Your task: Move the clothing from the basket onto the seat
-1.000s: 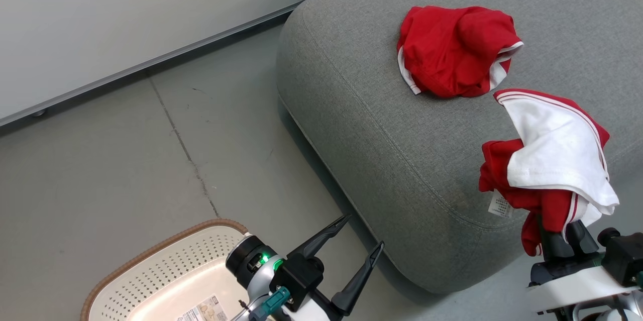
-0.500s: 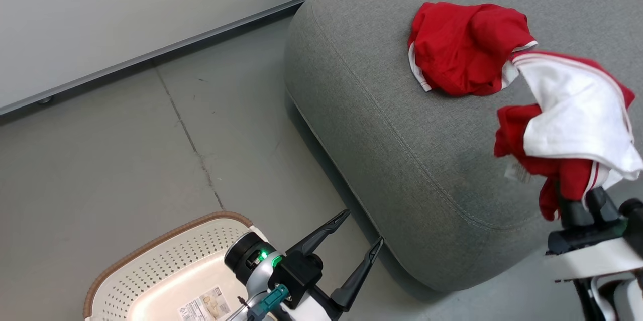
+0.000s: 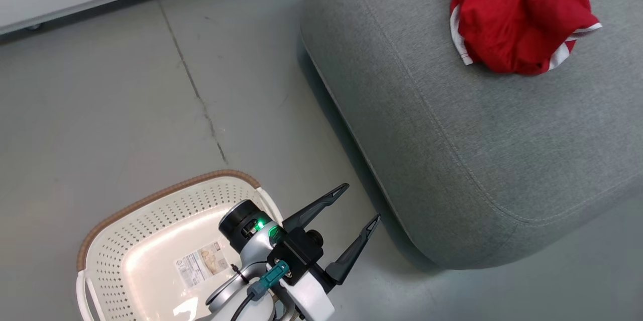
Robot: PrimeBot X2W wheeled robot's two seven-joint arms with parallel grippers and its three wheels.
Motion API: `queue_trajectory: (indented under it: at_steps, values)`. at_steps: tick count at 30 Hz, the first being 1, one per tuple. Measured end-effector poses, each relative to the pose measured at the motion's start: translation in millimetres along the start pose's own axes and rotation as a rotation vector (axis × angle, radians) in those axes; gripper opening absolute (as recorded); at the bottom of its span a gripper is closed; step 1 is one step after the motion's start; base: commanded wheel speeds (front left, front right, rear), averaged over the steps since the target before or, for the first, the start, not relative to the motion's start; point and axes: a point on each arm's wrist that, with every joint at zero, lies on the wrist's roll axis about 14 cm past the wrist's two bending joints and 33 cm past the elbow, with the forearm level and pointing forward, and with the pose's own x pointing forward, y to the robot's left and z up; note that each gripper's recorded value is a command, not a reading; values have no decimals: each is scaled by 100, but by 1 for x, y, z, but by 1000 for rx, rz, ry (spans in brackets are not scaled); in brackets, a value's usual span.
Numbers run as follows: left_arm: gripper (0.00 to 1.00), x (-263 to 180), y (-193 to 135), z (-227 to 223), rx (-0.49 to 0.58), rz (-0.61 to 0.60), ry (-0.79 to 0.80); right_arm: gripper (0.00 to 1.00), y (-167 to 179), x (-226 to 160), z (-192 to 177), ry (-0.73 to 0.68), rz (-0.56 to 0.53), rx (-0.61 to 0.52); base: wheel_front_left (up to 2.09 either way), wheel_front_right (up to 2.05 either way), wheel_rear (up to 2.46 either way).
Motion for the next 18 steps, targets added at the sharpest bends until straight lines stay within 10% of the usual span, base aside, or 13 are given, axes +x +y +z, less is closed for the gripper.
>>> queue_trajectory:
  at_steps: [8,18]
  values:
    - [100,-2,29,-24,-14,17,28,0,-1,67,-3,-55,16,-85,0,0,0]
    - [100,-13,64,-59,-52,66,72,0,-2,120,-95,131,-32,-75,0,0,0]
